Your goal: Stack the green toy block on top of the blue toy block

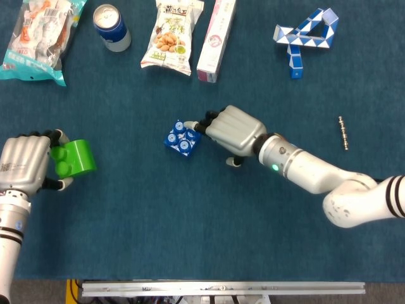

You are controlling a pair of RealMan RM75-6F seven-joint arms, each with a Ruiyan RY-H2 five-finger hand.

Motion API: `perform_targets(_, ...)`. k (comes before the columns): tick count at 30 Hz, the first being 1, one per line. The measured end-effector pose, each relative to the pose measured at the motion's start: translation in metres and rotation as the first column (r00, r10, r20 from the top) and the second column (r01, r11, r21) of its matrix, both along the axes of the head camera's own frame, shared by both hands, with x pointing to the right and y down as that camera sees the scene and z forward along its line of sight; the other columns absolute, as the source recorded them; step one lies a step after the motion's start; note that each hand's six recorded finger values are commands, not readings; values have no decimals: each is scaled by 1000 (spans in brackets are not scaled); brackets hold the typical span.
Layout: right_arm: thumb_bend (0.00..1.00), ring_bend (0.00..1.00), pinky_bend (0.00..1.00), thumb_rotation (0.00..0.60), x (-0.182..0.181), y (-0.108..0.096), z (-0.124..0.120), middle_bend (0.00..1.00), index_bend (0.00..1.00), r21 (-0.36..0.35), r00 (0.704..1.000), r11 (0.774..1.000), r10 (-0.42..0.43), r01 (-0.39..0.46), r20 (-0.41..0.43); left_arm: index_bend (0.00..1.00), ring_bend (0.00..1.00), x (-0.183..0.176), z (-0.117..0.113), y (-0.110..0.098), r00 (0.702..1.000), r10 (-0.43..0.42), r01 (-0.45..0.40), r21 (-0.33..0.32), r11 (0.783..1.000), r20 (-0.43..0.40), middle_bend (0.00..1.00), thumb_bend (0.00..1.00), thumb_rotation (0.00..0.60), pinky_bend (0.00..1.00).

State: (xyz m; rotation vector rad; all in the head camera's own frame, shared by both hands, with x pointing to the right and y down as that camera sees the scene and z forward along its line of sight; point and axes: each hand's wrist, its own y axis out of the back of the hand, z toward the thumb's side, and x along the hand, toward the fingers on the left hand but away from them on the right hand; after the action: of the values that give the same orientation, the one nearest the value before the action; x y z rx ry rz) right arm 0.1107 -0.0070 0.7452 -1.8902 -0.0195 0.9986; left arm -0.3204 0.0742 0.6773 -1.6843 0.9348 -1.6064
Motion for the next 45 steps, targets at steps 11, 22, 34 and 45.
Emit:
perform_targets(11,162,180,372,600,11,0,2,286,0,-4,999,1000,12,-12,-35,463,361,3,2,2,1000,10,-10,-10,1000,-3,448,152,600,368)
perform_targets(22,162,180,372,600,8,5,6,302,0,-20,998,1000,1,-2,-55,463,361,0,1,2,1000,2,-2,-7,1000,-3,448,152,600,368)
perform_targets(34,163,180,372,600,1,21,-4,315,0,-55,999,998,-30,28,-25,463,362,1,0,2,1000,6,-6,-2,1000,-9,448,153,600,368)
perform_targets(45,162,179,372,600,14,2,-26,316,0,-18,1000,1000,23,-23,7,464,362,7,-4,-5,999,12,-12,3,1000,-32,448,152,600,368)
